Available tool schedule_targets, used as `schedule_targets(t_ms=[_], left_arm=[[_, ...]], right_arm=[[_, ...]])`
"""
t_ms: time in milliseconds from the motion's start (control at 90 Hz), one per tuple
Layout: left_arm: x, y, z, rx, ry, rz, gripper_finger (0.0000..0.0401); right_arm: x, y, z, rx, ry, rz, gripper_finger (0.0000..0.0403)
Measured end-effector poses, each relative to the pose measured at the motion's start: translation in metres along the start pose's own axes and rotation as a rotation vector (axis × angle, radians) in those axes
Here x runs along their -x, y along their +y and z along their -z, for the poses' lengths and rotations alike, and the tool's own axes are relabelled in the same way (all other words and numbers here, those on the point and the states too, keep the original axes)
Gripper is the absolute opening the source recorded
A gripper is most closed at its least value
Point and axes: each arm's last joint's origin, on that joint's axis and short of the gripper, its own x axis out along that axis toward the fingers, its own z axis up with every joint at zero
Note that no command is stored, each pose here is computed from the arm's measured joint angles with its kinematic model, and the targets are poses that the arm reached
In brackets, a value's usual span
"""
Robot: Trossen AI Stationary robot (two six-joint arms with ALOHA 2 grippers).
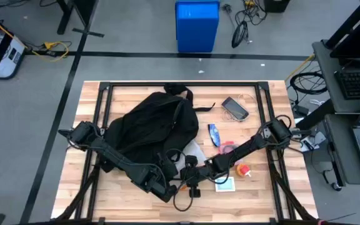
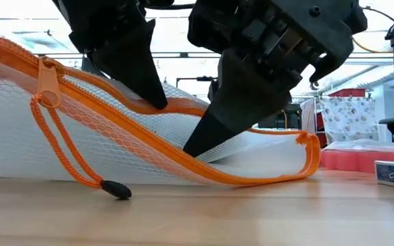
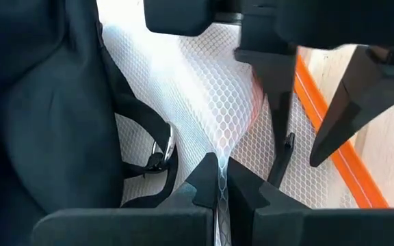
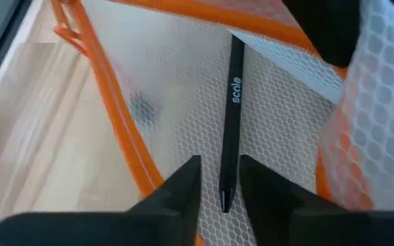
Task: Unpack backpack
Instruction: Remove the black pen from the orange zip bag
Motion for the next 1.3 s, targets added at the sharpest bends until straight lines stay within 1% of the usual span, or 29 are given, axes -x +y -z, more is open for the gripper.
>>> schedule_targets(t_ms=[111, 233, 322, 522, 600, 689, 911, 1089, 1167, 1300], left_arm=[[0.0, 0.0, 0.0, 0.0, 0.0, 0.0, 0.0], [0.0, 0.0, 0.0, 0.0, 0.0, 0.0, 0.0], [0.0, 0.0, 0.0, 0.0, 0.0, 0.0, 0.0], [0.0, 0.0, 0.0, 0.001, 0.0, 0.001, 0.0], [0.0, 0.0, 0.0, 0.005, 0.0, 0.0, 0.0], [0.0, 0.0, 0.0, 0.006, 0.0, 0.001, 0.0], [0.0, 0.0, 0.0, 0.006, 0.001, 0.001, 0.0], [0.0, 0.0, 0.0, 0.006, 0.001, 0.001, 0.0], [0.0, 0.0, 0.0, 0.006, 0.001, 0.0, 0.0], [0.0, 0.0, 0.0, 0.006, 0.001, 0.001, 0.0]], right_arm=[[0.0, 0.001, 0.0, 0.001, 0.004, -0.02, 0.0029], [0.0, 0.001, 0.0, 0.004, 0.003, -0.03, 0.0025], [0.0, 0.002, -0.002, 0.003, -0.01, -0.031, 0.0046], [-0.002, 0.002, -0.002, 0.001, -0.017, -0.029, 0.0119], [-0.002, 0.002, -0.002, -0.003, -0.017, -0.03, 0.0133], [-0.004, 0.001, 0.0, -0.013, -0.012, -0.032, 0.0135], [-0.014, -0.002, 0.007, -0.031, 0.012, -0.022, 0.0124], [-0.016, -0.005, 0.007, -0.041, 0.013, -0.016, 0.0114], [-0.016, -0.008, 0.006, -0.05, 0.01, -0.008, 0.0093], [-0.016, -0.01, 0.006, -0.054, 0.009, 0.001, 0.0034]])
